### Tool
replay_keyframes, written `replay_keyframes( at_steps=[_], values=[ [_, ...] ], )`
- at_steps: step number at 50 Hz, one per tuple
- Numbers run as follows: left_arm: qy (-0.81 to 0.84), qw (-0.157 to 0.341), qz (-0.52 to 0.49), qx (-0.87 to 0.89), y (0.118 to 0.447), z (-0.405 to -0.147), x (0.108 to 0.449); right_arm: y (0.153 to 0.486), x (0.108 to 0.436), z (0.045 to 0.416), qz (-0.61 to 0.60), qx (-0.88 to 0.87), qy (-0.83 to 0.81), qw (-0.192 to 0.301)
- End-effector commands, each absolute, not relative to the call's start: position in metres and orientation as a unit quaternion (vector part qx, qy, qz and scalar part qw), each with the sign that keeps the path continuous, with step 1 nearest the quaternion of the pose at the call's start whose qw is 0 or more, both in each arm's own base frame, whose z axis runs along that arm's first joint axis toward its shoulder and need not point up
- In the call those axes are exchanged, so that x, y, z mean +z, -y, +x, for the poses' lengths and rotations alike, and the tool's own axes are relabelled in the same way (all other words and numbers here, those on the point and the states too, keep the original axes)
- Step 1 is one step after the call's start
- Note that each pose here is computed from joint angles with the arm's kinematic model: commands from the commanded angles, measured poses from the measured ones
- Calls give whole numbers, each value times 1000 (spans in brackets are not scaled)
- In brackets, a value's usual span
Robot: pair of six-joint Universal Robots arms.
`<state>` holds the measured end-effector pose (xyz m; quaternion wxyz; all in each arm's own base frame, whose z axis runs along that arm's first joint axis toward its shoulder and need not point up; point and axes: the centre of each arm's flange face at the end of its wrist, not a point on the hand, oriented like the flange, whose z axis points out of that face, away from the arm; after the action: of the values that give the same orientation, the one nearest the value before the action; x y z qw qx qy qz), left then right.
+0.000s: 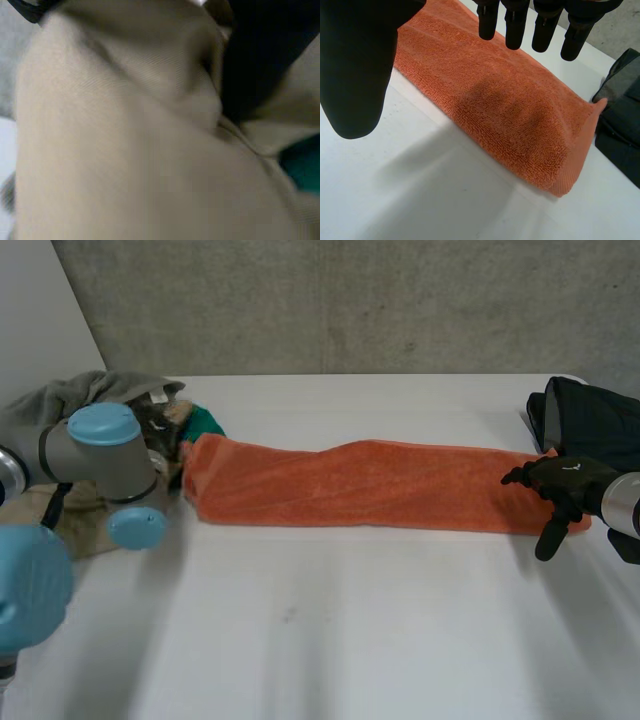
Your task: Fold the laundry.
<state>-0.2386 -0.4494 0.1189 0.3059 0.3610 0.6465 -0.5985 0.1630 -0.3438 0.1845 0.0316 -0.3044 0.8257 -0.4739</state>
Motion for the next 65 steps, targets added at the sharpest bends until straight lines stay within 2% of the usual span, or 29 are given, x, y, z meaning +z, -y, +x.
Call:
replay_keyframes(
  at_steps=[1, 4, 8, 18, 26, 31, 37, 43, 47, 53, 62, 65],
  values=[
    [-627, 394, 333, -583, 492, -193, 116, 345, 188, 161, -301, -481, -823, 28],
    [-622, 412, 331, -578, 501, -181, 110, 347, 189, 161, -301, -484, -821, 26],
    [-615, 411, 344, -578, 501, -184, 113, 349, 190, 159, -300, -485, -821, 24],
    [-625, 346, 348, -608, 463, -202, 154, 359, 202, 138, -285, -495, -820, -5],
    [-651, 242, 353, -626, 416, -219, 194, 360, 190, 128, -288, -476, -831, -28],
    [-685, 158, 357, -616, 385, -230, 210, 370, 168, 127, -286, -480, -829, -29],
    [-716, 87, 336, -605, 361, -240, 224, 382, 146, 126, -289, -487, -823, -43],
    [-734, 23, 310, -604, 342, -249, 235, 395, 139, 113, -277, -504, -812, -98],
    [-731, 10, 304, -610, 336, -254, 239, 400, 140, 108, -270, -516, -806, -106],
    [-727, 15, 301, -617, 334, -256, 241, 402, 142, 102, -262, -523, -804, -104],
    [-732, 23, 293, -614, 335, -251, 240, 416, 149, 64, -245, -524, -803, -143],
    [-732, 23, 293, -615, 335, -250, 240, 416, 150, 58, -245, -520, -806, -143]
  ],
)
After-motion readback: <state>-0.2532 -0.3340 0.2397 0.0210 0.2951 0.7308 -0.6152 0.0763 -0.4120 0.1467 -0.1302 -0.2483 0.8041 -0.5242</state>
